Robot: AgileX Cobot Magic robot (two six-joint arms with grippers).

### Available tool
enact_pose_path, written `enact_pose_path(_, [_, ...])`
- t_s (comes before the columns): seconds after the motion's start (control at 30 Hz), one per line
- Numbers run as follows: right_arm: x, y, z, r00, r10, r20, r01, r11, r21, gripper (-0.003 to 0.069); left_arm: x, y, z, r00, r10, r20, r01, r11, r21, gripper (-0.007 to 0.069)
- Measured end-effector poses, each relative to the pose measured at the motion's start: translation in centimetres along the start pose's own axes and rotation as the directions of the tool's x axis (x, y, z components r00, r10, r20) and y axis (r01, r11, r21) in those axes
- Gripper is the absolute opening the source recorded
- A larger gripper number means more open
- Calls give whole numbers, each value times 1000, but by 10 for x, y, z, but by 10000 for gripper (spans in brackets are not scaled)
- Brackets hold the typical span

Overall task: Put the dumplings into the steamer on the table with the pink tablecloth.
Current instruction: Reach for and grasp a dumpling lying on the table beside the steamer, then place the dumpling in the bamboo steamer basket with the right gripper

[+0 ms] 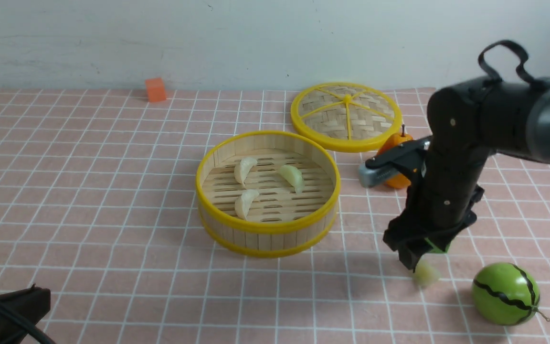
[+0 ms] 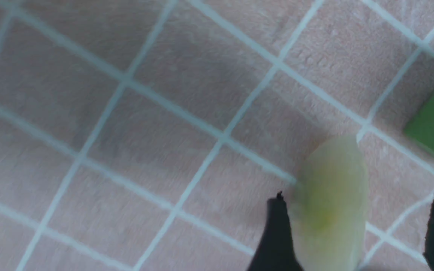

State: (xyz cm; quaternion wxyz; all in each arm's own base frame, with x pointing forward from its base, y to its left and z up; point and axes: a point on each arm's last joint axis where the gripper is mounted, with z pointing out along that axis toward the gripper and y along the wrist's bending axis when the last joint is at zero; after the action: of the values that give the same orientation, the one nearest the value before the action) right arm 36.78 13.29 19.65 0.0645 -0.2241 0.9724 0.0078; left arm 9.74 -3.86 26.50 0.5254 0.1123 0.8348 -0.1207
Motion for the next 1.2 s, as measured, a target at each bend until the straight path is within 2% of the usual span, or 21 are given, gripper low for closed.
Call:
enact_pose_path(0.1, [-4,-2,26,999,53,-4,-53,998,-19,479,-1,0,0,1000,0,14,0,1000,5,-2])
enact_pose_path(0.27, [-4,1,37,996,84,-39,-85,995,-51,364,-1,0,0,1000,0,16,0,1000,5,1])
enact_pose_path(0.3, [-4,2,35,995,85,-52,-88,994,-58,295,-1,0,0,1000,0,16,0,1000,5,3])
enact_pose_path(0.37, [-5,3,24,994,81,-73,-86,994,-62,213,-1,0,0,1000,0,16,0,1000,5,4])
enact_pose_path(0.5, [-14,2,-14,997,79,0,-79,995,-62,218,-1,0,0,1000,0,16,0,1000,5,5])
enact_pose_path(0.6, [-31,5,-76,977,96,191,-77,992,-104,218,-1,0,0,1000,0,16,0,1000,5,11])
enact_pose_path(0.63, [-31,5,-79,975,96,202,-76,992,-103,218,-1,0,0,1000,0,16,0,1000,5,11])
enact_pose_path(0.67, [-41,12,-102,948,95,304,-55,989,-138,218,-1,0,0,1000,0,16,0,1000,5,14])
enact_pose_path(0.77, [-58,32,-121,879,62,473,35,980,-195,218,-1,0,0,1000,0,16,0,1000,5,17])
enact_pose_path(0.83, [-68,47,-120,840,45,541,93,970,-224,218,-1,0,0,1000,0,16,0,1000,5,18])
enact_pose_path(0.97, [-91,74,-80,799,-51,599,209,958,-198,218,-1,0,0,1000,0,16,0,1000,5,20])
enact_pose_path(1.0, [-92,75,-77,798,-56,599,215,957,-196,218,-1,0,0,1000,0,16,0,1000,5,20])
enact_pose_path(1.1, [-106,77,-11,834,-71,548,207,960,-189,218,-1,0,0,1000,0,16,0,1000,5,20])
enact_pose_path(1.2, [-109,77,17,854,-72,515,195,962,-190,227,-1,0,0,1000,0,16,0,1000,5,20])
